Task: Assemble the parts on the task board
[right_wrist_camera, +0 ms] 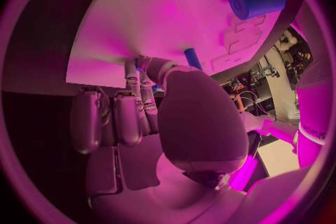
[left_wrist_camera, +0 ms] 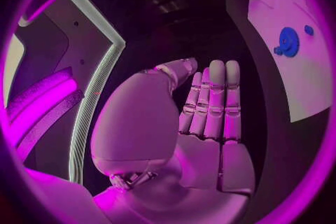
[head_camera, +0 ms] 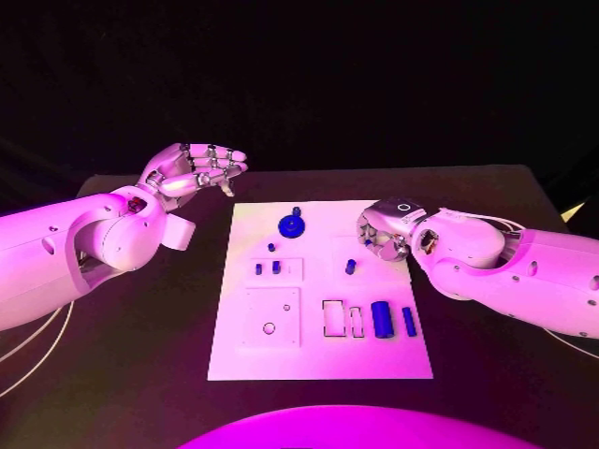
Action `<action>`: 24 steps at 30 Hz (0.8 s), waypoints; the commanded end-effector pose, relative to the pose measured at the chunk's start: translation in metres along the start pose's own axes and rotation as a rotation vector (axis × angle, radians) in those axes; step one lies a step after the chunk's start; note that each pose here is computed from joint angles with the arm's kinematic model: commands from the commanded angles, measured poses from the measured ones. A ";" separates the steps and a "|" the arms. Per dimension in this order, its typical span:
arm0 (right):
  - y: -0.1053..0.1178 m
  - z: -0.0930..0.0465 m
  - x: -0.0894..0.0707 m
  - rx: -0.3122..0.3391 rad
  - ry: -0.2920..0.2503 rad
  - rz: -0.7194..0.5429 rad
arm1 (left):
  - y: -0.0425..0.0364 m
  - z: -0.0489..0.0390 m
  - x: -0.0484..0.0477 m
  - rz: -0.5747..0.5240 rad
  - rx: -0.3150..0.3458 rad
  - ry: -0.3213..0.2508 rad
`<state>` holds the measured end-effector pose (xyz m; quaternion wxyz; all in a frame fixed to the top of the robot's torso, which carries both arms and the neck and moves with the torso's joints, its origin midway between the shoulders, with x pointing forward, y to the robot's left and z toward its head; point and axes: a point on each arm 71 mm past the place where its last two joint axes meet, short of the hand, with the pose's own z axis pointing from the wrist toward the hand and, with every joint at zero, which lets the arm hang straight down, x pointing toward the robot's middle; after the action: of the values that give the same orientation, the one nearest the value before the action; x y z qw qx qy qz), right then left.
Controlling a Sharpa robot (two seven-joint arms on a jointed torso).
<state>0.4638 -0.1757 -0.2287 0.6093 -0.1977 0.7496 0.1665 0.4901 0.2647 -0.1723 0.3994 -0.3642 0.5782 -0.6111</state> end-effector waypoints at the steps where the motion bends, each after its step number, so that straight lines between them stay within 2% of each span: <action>1: 0.000 -0.003 0.002 0.004 -0.027 0.001 | -0.0007 0.0003 0.0026 0.005 -0.001 0.017; 6: 0.000 -0.005 -0.004 -0.006 -0.078 0.027 | -0.0005 0.0002 0.0028 0.006 -0.003 0.020; 18: -0.003 -0.013 -0.016 -0.011 -0.119 0.075 | 0.0000 0.0003 0.0025 0.005 -0.009 0.023; 24: 0.005 -0.022 -0.024 -0.049 -0.159 0.122 | 0.0002 0.0002 0.0025 0.004 -0.010 0.025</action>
<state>0.4493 -0.1838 -0.2039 0.6453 -0.1597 0.7162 0.2124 0.4898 0.2644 -0.1733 0.3975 -0.3626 0.5854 -0.6064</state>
